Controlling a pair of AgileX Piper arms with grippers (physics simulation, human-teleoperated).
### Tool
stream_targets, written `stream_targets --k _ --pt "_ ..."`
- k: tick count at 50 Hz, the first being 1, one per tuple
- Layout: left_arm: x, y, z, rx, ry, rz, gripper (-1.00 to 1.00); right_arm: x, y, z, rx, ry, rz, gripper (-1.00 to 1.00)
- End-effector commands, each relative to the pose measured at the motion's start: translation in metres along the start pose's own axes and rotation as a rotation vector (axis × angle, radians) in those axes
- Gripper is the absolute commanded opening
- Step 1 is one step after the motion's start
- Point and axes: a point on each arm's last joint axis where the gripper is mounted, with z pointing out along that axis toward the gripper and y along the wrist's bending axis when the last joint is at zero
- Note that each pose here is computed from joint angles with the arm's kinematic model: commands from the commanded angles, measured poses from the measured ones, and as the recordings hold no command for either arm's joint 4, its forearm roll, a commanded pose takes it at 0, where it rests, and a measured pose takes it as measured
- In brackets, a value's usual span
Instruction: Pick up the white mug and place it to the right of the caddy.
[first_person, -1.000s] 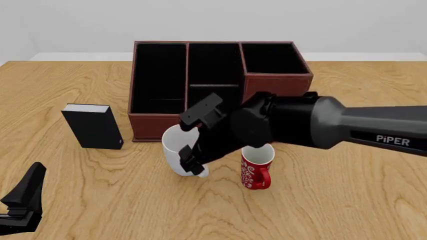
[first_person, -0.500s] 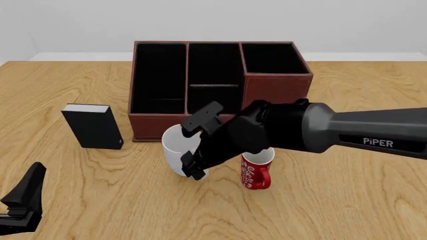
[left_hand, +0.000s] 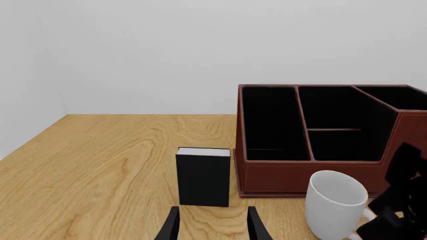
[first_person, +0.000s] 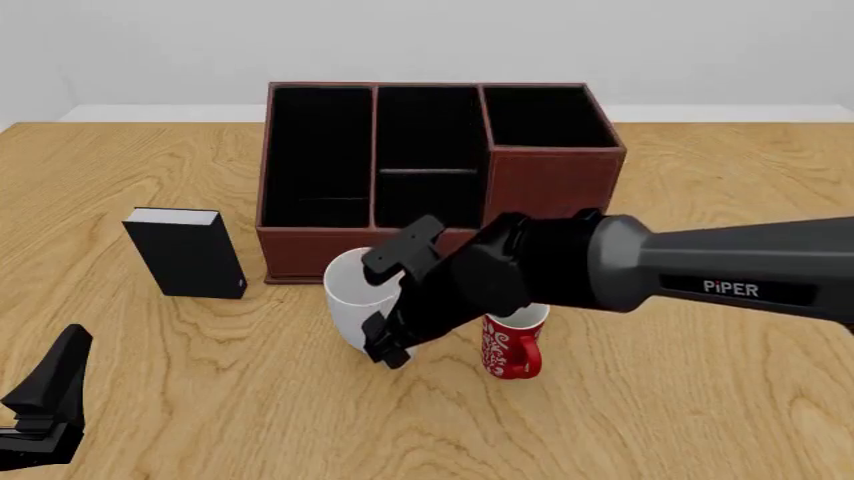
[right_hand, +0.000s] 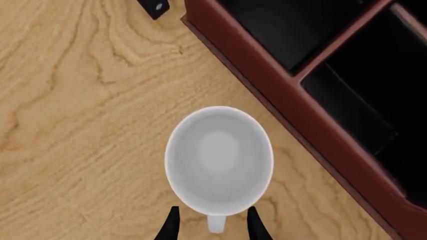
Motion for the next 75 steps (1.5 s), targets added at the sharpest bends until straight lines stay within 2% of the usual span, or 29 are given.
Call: stream_targets --k 1,20,21,36,46,57,75 --pt "0.0 0.0 0.0 0.0 0.0 0.0 1.0 0.002 0.002 0.005 -0.002 0.01 0.0 1.0" --pt "0.0 0.0 0.0 0.0 0.0 0.0 1.0 0.006 0.001 0.013 0.0 0.03 -0.003 1.0" --pt "0.0 0.0 0.0 0.0 0.0 0.0 1.0 0.007 0.001 0.014 -0.001 0.031 -0.004 -1.0" --pt "0.0 0.0 0.0 0.0 0.0 0.0 1.0 0.007 0.002 0.014 -0.002 0.034 -0.016 -1.0" --pt "0.0 0.0 0.0 0.0 0.0 0.0 1.0 0.003 -0.011 0.004 0.015 0.003 -0.013 -1.0" --pt "0.0 0.0 0.0 0.0 0.0 0.0 1.0 0.002 -0.013 -0.005 0.019 -0.014 -0.064 -1.0" --pt "0.0 0.0 0.0 0.0 0.0 0.0 1.0 -0.003 -0.018 -0.039 0.035 -0.082 -0.138 -1.0"
